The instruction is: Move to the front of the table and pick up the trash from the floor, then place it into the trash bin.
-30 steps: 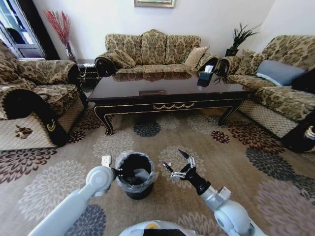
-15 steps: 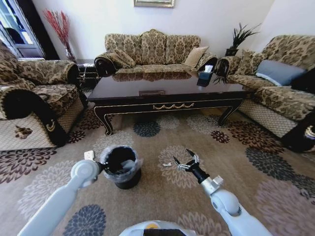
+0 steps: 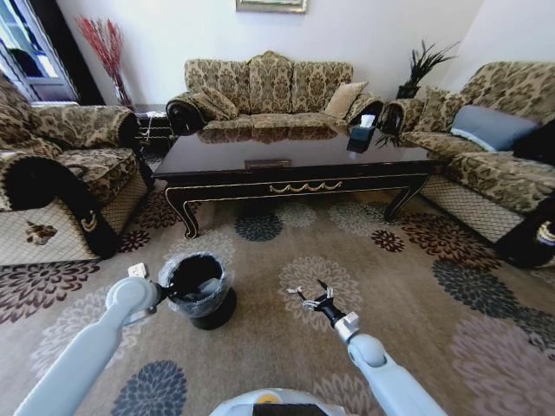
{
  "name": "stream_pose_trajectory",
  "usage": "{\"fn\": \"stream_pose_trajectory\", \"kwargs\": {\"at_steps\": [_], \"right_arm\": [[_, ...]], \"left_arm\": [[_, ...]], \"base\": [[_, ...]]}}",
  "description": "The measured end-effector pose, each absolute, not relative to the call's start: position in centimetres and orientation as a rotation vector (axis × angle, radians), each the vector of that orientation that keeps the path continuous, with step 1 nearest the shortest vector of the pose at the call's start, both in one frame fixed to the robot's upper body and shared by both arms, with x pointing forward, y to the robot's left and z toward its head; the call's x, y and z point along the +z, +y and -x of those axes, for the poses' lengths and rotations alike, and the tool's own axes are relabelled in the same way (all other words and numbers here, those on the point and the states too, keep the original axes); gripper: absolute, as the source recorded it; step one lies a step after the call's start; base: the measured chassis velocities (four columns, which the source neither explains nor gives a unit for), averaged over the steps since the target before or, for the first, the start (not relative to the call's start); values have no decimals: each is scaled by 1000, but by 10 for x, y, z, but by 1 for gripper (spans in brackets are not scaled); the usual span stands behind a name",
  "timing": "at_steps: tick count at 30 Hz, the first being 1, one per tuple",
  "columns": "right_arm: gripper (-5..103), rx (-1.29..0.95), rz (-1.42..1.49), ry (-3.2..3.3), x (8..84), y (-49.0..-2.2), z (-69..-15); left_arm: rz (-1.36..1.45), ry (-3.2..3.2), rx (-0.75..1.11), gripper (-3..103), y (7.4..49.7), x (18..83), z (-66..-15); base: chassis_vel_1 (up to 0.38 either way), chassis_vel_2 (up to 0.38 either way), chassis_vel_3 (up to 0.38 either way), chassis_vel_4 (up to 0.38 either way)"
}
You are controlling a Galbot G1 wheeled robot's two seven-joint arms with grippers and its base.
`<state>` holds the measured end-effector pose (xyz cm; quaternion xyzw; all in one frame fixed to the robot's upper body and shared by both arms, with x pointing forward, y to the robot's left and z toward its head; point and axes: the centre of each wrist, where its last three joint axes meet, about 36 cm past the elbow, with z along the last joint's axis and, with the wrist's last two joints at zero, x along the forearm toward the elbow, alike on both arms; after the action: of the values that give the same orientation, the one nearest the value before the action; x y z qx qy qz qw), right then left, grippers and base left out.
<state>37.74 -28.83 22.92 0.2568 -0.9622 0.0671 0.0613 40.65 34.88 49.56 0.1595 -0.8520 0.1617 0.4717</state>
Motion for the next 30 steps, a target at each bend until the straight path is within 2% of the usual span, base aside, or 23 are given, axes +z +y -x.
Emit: {"fn": "stream_pose_trajectory", "kwargs": {"at_steps": [9, 17, 30], "right_arm": [[100, 256, -839, -2851, 201, -281, -413], [100, 167, -824, -2774, 155, -264, -430], [100, 176, -764, -2761, 141, -258, -471]], "left_arm": [[-407, -2073, 416, 0, 348, 491, -388], [-435, -2040, 437, 0, 342, 481, -354], [-500, -2042, 463, 0, 352, 485, -336]], "base": [[0, 0, 0, 0], [0, 0, 0, 0], [0, 0, 0, 0]]}}
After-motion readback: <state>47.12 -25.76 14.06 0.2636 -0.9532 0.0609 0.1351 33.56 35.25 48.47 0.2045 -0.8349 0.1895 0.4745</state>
